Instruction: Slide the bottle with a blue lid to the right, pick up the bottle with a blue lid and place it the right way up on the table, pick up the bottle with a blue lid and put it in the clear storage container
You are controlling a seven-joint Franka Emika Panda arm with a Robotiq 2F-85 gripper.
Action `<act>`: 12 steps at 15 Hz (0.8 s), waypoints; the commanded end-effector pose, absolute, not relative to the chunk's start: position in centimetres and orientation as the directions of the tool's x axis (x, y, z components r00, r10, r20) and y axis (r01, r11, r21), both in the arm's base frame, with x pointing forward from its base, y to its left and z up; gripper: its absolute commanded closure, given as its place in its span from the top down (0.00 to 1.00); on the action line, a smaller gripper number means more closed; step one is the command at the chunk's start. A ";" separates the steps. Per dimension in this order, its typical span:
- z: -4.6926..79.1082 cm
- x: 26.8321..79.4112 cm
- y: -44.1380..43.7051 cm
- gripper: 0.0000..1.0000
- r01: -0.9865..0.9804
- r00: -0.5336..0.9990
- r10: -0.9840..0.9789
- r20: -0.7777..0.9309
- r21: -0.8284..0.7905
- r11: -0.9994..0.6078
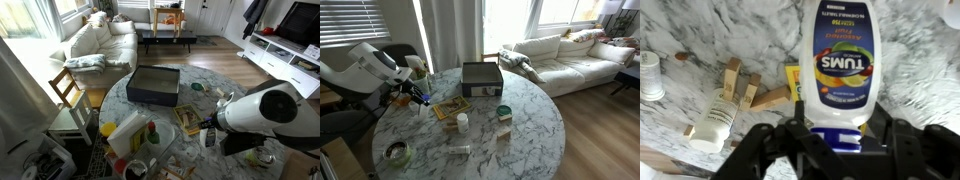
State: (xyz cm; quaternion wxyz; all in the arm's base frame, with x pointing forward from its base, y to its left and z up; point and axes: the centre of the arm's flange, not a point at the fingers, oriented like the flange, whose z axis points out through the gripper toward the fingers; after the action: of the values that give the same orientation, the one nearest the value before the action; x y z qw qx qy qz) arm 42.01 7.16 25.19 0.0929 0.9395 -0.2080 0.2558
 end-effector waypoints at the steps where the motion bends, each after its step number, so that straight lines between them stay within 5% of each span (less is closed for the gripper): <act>1: 22.8 41.0 7.1 0.39 -0.434 0.755 -0.346 0.558 0.029 -0.901; 6: 22.0 40.5 7.2 0.39 -0.423 0.739 -0.339 0.583 0.010 -0.906; 7: 22.2 40.5 7.2 0.89 -0.417 0.741 -0.335 0.583 0.007 -0.909; 12: 23.1 40.1 7.5 1.00 -0.357 0.780 -0.312 0.542 -0.024 -0.934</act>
State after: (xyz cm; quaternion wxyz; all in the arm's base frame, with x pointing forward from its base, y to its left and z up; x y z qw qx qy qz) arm 40.41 7.73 23.59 0.0625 0.9351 -0.1903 0.2923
